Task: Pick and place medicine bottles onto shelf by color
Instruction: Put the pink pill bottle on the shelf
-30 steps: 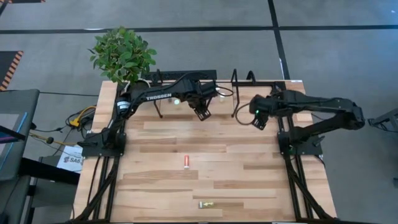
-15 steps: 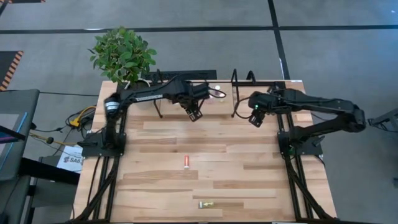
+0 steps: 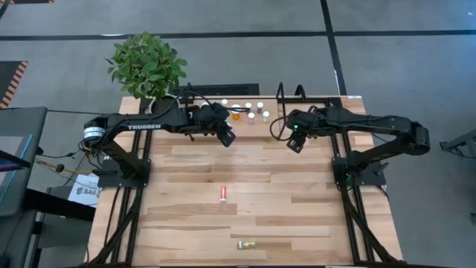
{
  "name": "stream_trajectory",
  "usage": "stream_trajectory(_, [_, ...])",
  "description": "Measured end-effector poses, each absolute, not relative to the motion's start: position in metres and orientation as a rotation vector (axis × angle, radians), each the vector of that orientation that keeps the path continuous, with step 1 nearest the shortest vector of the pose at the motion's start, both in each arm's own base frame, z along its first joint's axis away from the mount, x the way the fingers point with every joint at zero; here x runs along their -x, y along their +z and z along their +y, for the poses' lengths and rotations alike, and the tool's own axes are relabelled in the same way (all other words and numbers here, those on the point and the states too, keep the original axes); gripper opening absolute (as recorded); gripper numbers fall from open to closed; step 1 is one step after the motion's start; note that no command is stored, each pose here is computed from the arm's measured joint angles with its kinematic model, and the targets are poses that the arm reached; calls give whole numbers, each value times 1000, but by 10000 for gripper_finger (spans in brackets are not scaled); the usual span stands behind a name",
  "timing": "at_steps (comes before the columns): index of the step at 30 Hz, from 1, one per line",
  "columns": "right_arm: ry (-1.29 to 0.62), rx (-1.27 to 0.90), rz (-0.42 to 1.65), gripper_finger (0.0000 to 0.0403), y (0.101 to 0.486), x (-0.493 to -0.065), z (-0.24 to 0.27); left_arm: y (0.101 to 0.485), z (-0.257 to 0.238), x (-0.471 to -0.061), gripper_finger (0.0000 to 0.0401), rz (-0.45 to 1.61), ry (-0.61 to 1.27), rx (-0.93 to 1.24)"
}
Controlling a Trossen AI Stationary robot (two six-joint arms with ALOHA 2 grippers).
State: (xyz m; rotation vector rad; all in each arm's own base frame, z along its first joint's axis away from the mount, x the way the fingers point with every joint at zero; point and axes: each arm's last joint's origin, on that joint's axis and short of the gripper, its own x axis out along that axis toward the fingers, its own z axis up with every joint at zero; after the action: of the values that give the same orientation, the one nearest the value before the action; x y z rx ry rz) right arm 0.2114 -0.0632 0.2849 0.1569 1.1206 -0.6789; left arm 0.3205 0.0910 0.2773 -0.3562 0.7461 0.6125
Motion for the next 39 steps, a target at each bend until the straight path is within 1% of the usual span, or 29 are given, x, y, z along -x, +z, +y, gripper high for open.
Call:
stream_trajectory(14, [-654,-143,1284,234,252,-236,-68,259,102,-330,123,806,596,296])
stream_trajectory(16, [-653,-137,1289,234,252,-236,-67,257,104,-327,123,838,595,283])
stream_trajectory(18, [-652,-122,1287,234,254,-233,-67,256,106,-330,123,826,584,267])
stream_trajectory(22, [-695,-121,1161,234,273,-224,-71,251,109,-331,123,856,566,250])
stream_trajectory(26, [-701,-132,1005,234,294,-214,-72,240,112,-334,123,903,544,242])
stream_trajectory(30, [-692,-133,897,234,309,-206,-69,236,114,-335,123,912,551,239])
stream_trajectory(34, [-688,-126,846,234,317,-200,-68,236,119,-334,123,914,558,225])
stream_trajectory(39, [-683,-123,831,234,320,-196,-67,235,126,-331,123,928,551,223])
